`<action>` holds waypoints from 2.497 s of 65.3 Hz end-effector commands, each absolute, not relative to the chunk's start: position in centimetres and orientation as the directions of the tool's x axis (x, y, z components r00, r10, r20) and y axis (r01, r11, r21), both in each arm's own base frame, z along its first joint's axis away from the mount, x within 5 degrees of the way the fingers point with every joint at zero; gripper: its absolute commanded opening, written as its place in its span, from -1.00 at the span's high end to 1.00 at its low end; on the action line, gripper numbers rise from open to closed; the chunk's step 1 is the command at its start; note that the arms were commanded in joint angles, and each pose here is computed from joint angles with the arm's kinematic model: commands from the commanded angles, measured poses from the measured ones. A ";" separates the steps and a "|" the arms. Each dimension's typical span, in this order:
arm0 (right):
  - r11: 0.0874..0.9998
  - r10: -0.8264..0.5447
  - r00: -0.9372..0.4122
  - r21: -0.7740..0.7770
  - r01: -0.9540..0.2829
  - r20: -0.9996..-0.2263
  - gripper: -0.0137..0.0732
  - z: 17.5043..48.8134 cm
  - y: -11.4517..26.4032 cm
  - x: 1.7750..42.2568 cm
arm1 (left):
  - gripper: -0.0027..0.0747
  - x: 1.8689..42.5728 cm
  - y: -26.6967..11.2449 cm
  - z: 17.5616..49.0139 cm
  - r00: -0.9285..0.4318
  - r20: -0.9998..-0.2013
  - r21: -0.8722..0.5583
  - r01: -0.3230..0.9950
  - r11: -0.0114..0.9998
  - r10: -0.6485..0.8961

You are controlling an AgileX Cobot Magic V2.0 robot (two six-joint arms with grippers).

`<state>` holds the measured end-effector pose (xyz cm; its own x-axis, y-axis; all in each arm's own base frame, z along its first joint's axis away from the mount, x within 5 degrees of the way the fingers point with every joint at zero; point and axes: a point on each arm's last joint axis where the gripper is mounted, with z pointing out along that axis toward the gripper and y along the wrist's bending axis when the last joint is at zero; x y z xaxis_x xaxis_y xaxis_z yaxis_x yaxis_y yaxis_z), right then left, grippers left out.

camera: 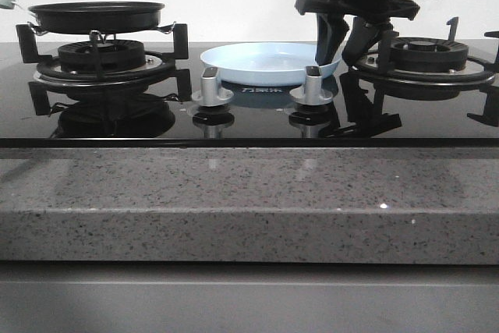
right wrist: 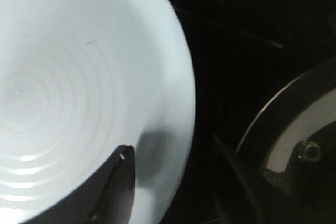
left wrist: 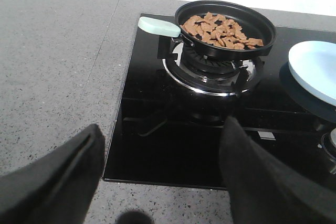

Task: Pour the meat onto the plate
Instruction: 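Lower the right gripper to the light blue plate rim and grasp it, then lift the light blue plate with the right gripper toward the pan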

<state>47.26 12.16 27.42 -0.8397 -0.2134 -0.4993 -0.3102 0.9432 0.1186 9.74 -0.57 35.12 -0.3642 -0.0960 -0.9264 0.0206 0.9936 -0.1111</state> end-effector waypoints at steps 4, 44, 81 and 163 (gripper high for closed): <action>0.941 -0.203 -0.787 0.105 -0.321 -0.582 -0.14 31.3 11.7 46.5 | -0.29 10.0 -0.6 36.7 -0.274 -0.957 -0.112 0.033 0.993 -0.099; 0.934 -0.193 -0.817 0.153 -0.322 -0.543 0.65 30.4 12.1 46.6 | -0.29 10.0 -0.6 36.7 -0.274 -0.957 -0.112 0.033 0.993 -0.099; 0.931 -0.083 -0.778 0.230 -0.283 -0.623 0.84 33.9 12.2 45.5 | -0.29 10.0 -0.6 36.7 -0.274 -0.957 -0.112 0.033 0.993 -0.099; 0.896 -0.028 -0.734 0.309 -0.319 -0.678 0.84 34.6 10.3 24.8 | -0.29 10.0 -0.6 36.7 -0.274 -0.957 -0.112 0.033 0.993 -0.099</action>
<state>25.90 10.50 32.73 -0.8040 -0.0804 -0.5891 -0.3025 0.9083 0.2890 9.74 -0.57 35.12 -0.3642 -0.0960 -0.9264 0.0206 0.9936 -0.1111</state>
